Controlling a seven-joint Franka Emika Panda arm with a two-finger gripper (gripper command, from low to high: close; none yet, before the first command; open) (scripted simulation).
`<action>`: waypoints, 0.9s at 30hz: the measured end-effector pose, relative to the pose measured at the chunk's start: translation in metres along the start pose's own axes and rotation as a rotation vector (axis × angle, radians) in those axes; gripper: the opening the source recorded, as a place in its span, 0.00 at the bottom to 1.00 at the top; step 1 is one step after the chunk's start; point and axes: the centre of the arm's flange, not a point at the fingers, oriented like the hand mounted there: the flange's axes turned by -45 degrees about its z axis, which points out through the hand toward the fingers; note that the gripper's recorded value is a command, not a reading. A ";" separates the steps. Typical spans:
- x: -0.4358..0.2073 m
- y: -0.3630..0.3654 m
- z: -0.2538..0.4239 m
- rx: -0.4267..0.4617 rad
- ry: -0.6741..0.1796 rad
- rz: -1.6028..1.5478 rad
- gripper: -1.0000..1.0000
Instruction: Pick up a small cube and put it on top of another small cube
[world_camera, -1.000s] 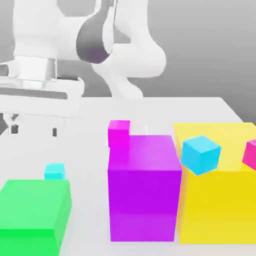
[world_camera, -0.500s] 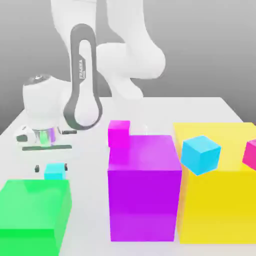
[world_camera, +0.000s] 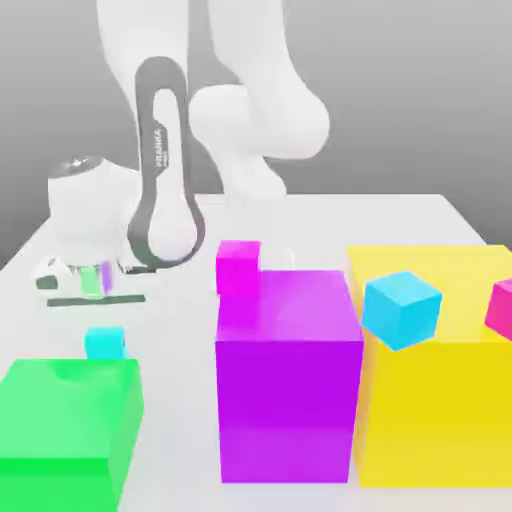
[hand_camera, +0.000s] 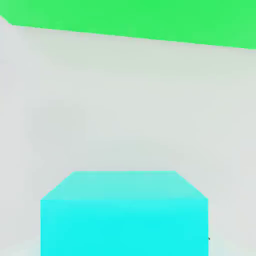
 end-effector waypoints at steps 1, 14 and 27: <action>0.000 0.000 -0.005 0.000 0.000 0.000 0.00; 0.059 -0.017 -0.067 -0.009 -0.055 -0.059 0.00; 0.176 -0.113 -0.210 -0.071 -0.091 -0.127 0.00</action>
